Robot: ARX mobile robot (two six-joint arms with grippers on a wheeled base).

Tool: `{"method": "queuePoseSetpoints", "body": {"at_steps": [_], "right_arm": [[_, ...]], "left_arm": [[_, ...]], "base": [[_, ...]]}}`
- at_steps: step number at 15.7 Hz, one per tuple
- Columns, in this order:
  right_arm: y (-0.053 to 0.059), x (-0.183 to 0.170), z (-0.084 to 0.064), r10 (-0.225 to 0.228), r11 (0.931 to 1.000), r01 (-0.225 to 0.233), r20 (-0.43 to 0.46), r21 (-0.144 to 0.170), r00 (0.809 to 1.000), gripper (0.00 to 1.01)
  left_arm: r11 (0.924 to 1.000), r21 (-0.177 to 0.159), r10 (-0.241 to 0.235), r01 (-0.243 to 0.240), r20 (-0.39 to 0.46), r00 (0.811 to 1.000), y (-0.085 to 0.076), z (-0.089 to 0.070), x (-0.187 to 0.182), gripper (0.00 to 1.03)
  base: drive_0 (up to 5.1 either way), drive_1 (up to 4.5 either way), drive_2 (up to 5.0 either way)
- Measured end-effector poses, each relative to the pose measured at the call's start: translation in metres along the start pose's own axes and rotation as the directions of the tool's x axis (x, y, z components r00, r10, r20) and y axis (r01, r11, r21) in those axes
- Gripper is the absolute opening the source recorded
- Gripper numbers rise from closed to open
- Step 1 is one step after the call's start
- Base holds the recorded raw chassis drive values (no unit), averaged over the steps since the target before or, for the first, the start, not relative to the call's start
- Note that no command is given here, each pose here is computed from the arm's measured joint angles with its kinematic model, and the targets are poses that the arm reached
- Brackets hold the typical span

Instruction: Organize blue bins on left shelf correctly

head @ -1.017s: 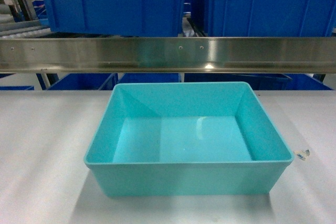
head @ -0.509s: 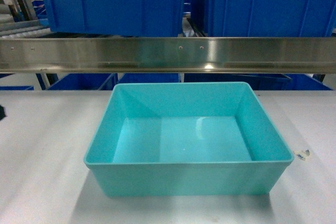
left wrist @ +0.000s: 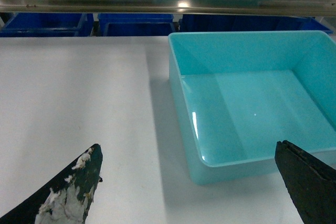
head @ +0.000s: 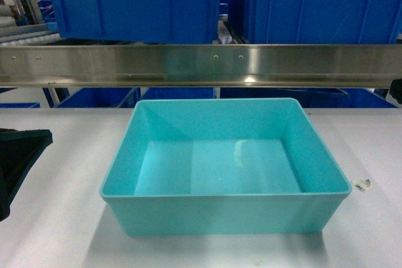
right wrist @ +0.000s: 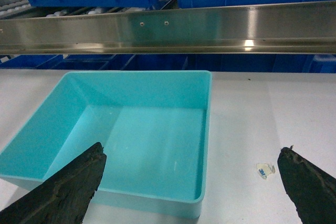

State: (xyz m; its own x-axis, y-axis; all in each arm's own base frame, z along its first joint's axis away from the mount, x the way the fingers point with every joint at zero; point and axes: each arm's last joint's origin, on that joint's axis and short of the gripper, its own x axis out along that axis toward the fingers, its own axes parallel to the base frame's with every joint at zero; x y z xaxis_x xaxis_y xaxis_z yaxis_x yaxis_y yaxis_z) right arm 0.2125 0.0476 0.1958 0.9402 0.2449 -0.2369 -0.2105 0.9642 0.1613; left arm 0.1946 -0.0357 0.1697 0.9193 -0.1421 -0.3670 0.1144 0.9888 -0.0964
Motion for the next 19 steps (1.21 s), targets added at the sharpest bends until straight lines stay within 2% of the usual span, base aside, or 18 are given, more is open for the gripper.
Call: {"method": "queuePoseSetpoints", "body": {"at_steps": [3, 4, 6, 7, 8, 9, 11, 12, 13, 15, 16, 17, 19], "right_arm": [[0.0, 0.002, 0.001, -0.002, 1.0, 0.002, 0.014, -0.001, 1.0, 0.98], [0.001, 0.015, 0.006, 0.007, 1.0, -0.007, 0.003, -0.001, 1.0, 0.98], [0.007, 0.049, 0.017, 0.03, 0.9984, -0.031, -0.02, -0.047, 0.999, 0.98], [0.01, 0.063, 0.022, 0.038, 0.9964, -0.04, -0.029, -0.075, 0.999, 0.98], [0.012, 0.075, 0.025, 0.058, 0.9934, -0.062, -0.049, -0.096, 0.997, 0.98], [0.013, 0.084, 0.024, 0.06, 0.9917, -0.069, -0.08, -0.108, 0.995, 0.98], [0.017, 0.102, 0.007, 0.068, 0.9844, -0.098, -0.199, -0.146, 0.978, 0.98], [0.019, 0.109, -0.003, 0.06, 0.979, -0.108, -0.263, -0.173, 0.963, 0.98], [0.018, 0.117, -0.012, 0.043, 0.9718, -0.107, -0.287, -0.21, 0.957, 0.98], [0.016, 0.131, -0.023, 0.013, 0.9636, -0.106, -0.352, -0.246, 0.936, 0.98], [0.016, 0.139, -0.023, 0.001, 0.962, -0.1, -0.365, -0.254, 0.931, 0.98], [0.013, 0.147, -0.023, -0.01, 0.9633, -0.093, -0.378, -0.252, 0.926, 0.98], [0.003, 0.159, -0.02, -0.018, 0.9705, -0.081, -0.406, -0.227, 0.914, 0.98]], "left_arm": [[0.9999, -0.003, -0.011, 0.011, 0.002, 1.0, -0.003, 0.003, 0.006, 0.98], [0.9998, -0.001, -0.02, 0.02, -0.002, 1.0, -0.008, 0.014, 0.02, 0.98], [0.9976, 0.006, -0.069, 0.069, 0.004, 0.998, -0.019, 0.027, 0.041, 0.98], [0.997, 0.007, -0.076, 0.077, -0.025, 0.997, -0.021, 0.027, 0.051, 0.98], [0.998, 0.007, -0.062, 0.062, -0.067, 0.996, -0.021, 0.02, 0.06, 0.98], [0.9984, 0.007, -0.054, 0.055, -0.102, 0.993, -0.02, 0.013, 0.066, 0.98], [0.9986, -0.009, -0.054, 0.053, -0.134, 0.989, -0.021, 0.008, 0.078, 0.98], [0.9986, -0.009, -0.054, 0.053, -0.131, 0.99, -0.021, 0.008, 0.085, 0.98], [0.9987, -0.013, -0.05, 0.049, -0.15, 0.987, -0.021, 0.006, 0.091, 0.98], [0.9991, -0.016, -0.042, 0.04, -0.179, 0.983, -0.019, 0.001, 0.103, 0.98], [0.999, -0.019, -0.043, 0.04, -0.177, 0.983, -0.017, 0.001, 0.11, 0.98], [0.999, -0.02, -0.042, 0.039, -0.176, 0.983, -0.017, 0.001, 0.119, 0.98], [0.9988, -0.018, -0.048, 0.045, -0.192, 0.98, -0.018, 0.0, 0.131, 0.98]], "base": [[0.0, 0.0, 0.0], [0.0, 0.0, 0.0], [0.0, 0.0, 0.0], [0.0, 0.0, 0.0], [0.0, 0.0, 0.0], [0.0, 0.0, 0.0], [0.0, 0.0, 0.0], [0.0, 0.0, 0.0], [0.0, 0.0, 0.0], [0.0, 0.0, 0.0], [0.0, 0.0, 0.0], [0.0, 0.0, 0.0], [0.0, 0.0, 0.0]]}}
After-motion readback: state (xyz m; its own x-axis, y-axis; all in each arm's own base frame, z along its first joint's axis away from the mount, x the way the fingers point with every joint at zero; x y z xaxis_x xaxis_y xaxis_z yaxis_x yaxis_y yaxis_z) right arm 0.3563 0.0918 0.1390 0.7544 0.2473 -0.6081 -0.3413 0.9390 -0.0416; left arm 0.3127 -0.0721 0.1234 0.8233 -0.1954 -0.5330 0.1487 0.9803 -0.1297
